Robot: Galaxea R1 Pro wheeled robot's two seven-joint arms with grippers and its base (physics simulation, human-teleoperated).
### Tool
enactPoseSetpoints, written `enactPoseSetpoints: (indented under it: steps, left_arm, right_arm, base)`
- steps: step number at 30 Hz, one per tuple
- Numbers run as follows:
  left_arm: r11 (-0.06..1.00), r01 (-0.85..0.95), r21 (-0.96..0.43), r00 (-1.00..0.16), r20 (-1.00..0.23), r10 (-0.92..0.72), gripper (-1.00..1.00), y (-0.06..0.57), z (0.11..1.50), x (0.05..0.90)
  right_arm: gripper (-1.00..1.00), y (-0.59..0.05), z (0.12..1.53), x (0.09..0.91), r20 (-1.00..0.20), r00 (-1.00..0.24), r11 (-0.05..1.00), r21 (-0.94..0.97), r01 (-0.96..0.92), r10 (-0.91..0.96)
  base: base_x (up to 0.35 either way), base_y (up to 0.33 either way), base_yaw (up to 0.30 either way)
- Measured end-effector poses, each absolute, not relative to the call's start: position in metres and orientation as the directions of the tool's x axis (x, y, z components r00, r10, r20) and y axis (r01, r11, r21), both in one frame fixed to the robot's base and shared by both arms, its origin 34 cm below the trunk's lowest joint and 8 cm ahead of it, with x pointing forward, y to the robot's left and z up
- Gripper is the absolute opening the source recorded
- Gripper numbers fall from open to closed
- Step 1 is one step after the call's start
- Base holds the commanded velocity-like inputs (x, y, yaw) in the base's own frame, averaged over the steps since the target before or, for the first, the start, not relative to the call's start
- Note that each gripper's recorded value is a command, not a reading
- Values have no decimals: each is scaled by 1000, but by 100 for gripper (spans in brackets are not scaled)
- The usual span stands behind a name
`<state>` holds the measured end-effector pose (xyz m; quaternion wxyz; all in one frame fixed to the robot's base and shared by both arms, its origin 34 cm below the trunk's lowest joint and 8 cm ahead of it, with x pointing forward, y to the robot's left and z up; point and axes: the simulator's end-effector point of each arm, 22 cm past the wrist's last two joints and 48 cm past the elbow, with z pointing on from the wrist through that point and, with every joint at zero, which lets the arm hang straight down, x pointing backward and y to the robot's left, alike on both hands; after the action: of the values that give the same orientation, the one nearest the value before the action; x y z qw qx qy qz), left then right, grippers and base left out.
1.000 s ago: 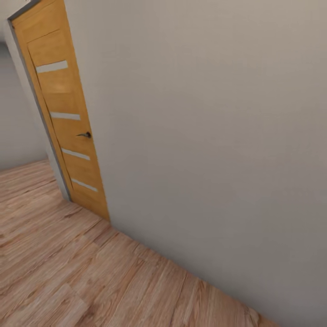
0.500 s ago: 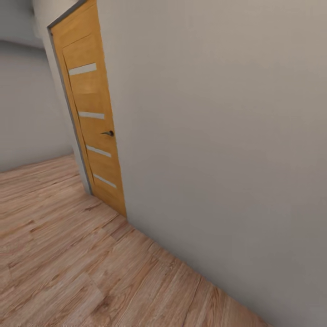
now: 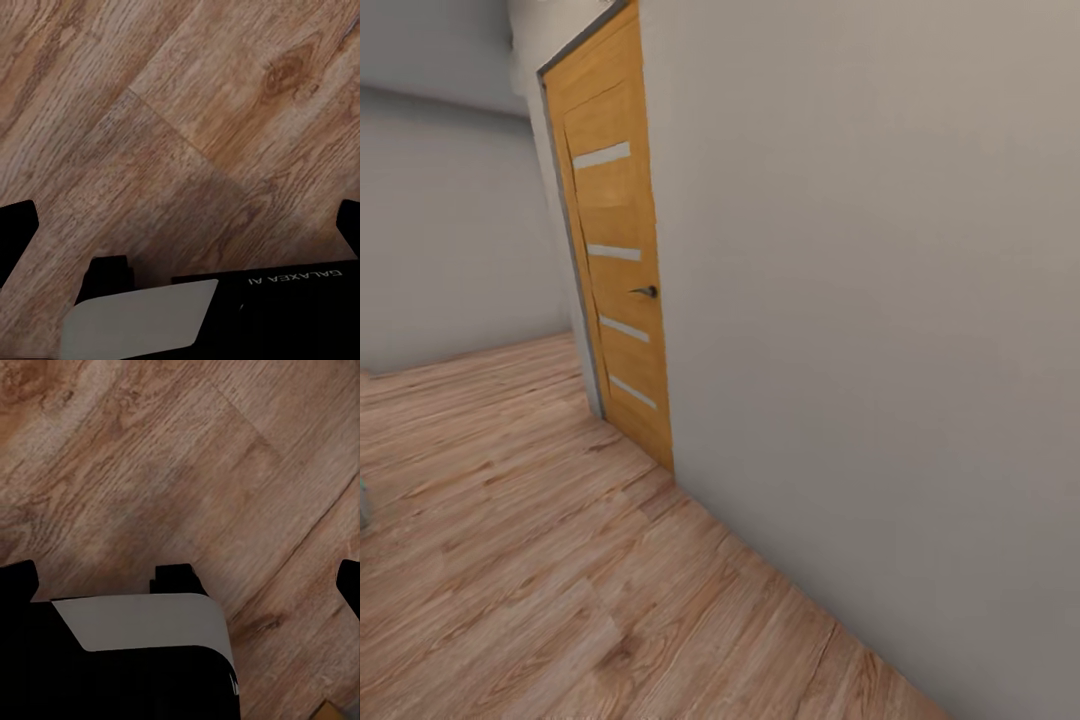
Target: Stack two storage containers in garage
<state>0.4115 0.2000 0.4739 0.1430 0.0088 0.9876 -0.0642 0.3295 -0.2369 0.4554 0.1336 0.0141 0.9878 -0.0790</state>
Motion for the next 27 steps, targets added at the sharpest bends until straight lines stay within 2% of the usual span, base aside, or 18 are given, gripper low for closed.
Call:
enactPoseSetpoints:
  steps: [4,20,27]
  left_arm:
    - [992,36,-125,-959,-284,-1,100,200,474,411]
    - [991,36,-126,-959,-282,-1,100,200,474,411]
    - [992,36,-124,-959,-283,-1,100,200,474,411]
  right_arm:
    - [100,-238,456,330,-267,-964,987,-153,49,7]
    - [100,-237,456,330,-267,-964,987,-150,47,6]
    - [100,-236,455,330,-266,-964,987,-151,47,6]
  base:
    - [61,0,114]
    - [308,0,5]
    - [156,0,239]
